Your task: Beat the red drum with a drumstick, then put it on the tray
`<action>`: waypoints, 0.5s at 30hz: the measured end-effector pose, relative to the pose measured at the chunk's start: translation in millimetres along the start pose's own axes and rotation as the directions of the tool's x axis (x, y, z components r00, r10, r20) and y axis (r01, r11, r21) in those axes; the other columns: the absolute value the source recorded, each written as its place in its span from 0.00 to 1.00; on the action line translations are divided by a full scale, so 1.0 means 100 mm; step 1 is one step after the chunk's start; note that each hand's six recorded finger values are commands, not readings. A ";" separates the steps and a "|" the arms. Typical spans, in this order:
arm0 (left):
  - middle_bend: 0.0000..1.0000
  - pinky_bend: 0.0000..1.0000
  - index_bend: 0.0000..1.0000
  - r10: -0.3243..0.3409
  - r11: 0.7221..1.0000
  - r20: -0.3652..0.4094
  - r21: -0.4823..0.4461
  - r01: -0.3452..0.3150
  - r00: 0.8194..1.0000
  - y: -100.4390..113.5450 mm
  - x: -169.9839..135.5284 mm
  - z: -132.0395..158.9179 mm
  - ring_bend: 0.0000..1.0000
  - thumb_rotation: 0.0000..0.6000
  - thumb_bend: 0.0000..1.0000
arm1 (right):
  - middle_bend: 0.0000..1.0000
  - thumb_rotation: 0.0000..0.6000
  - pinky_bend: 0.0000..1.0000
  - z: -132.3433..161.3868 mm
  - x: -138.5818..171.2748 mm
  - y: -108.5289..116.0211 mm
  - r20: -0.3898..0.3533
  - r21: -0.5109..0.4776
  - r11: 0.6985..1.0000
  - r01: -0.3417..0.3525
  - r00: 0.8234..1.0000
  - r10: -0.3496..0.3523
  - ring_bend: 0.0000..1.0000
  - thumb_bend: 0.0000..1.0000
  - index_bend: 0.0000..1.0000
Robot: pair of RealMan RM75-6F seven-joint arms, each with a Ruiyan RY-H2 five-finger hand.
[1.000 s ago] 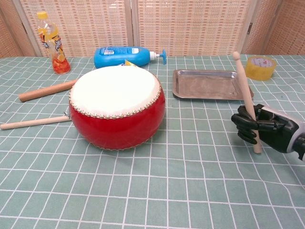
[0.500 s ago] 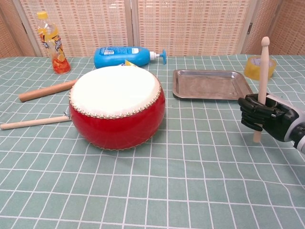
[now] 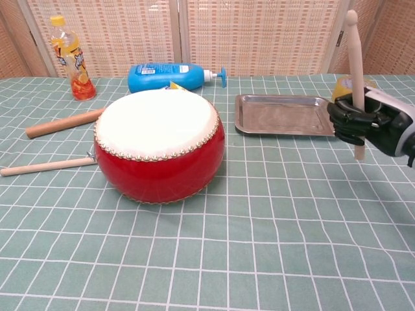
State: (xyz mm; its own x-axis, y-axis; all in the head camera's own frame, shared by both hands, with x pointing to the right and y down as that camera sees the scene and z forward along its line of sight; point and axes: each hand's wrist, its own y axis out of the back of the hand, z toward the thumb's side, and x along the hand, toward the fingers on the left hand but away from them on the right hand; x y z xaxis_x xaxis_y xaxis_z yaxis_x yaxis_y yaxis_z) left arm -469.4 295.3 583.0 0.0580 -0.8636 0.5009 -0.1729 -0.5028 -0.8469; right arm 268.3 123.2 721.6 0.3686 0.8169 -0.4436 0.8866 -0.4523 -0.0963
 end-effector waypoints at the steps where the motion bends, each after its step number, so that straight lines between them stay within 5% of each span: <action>1: 0.00 0.00 0.08 0.001 1.000 0.002 -0.002 -0.001 1.000 0.00 0.00 0.00 0.00 1.00 0.28 | 1.00 1.00 1.00 0.06 -0.03 0.00 -0.002 0.043 0.999 -0.006 1.000 0.006 1.00 0.79 1.00; 5: 0.00 0.00 0.08 0.006 1.000 0.010 -0.005 -0.006 1.000 0.01 0.01 0.01 0.00 1.00 0.27 | 1.00 1.00 1.00 0.30 -0.18 -0.02 -0.010 0.249 0.968 -0.021 1.000 0.024 1.00 0.79 1.00; 8: 0.00 0.00 0.08 0.012 1.000 0.015 -0.006 -0.012 1.000 0.02 0.01 0.02 0.00 1.00 0.27 | 1.00 1.00 1.00 0.49 -0.32 -0.07 -0.011 0.415 0.909 -0.024 0.999 0.031 1.00 0.79 1.00; 11: 0.00 0.00 0.08 0.017 1.000 0.016 -0.008 -0.017 1.000 0.04 0.01 0.00 0.00 1.00 0.27 | 1.00 1.00 1.00 0.67 -0.49 -0.14 -0.011 0.573 0.819 -0.026 0.999 0.040 1.00 0.79 1.00; 15: 0.00 0.00 0.08 0.022 1.000 0.022 -0.006 -0.022 1.000 0.05 0.01 -0.01 0.00 1.00 0.28 | 1.00 1.00 1.00 0.89 -0.73 -0.33 -0.006 0.758 0.651 -0.036 0.998 0.062 1.00 0.79 1.00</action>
State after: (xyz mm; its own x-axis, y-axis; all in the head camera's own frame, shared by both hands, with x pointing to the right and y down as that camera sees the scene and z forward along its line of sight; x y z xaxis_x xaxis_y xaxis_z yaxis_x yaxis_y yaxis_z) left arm -470.7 292.2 579.6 0.0756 -0.8752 0.4778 -0.1801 -0.4832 -0.8568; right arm 186.9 46.4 678.3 0.4246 0.7893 -0.4436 0.3523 -0.5953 -0.7222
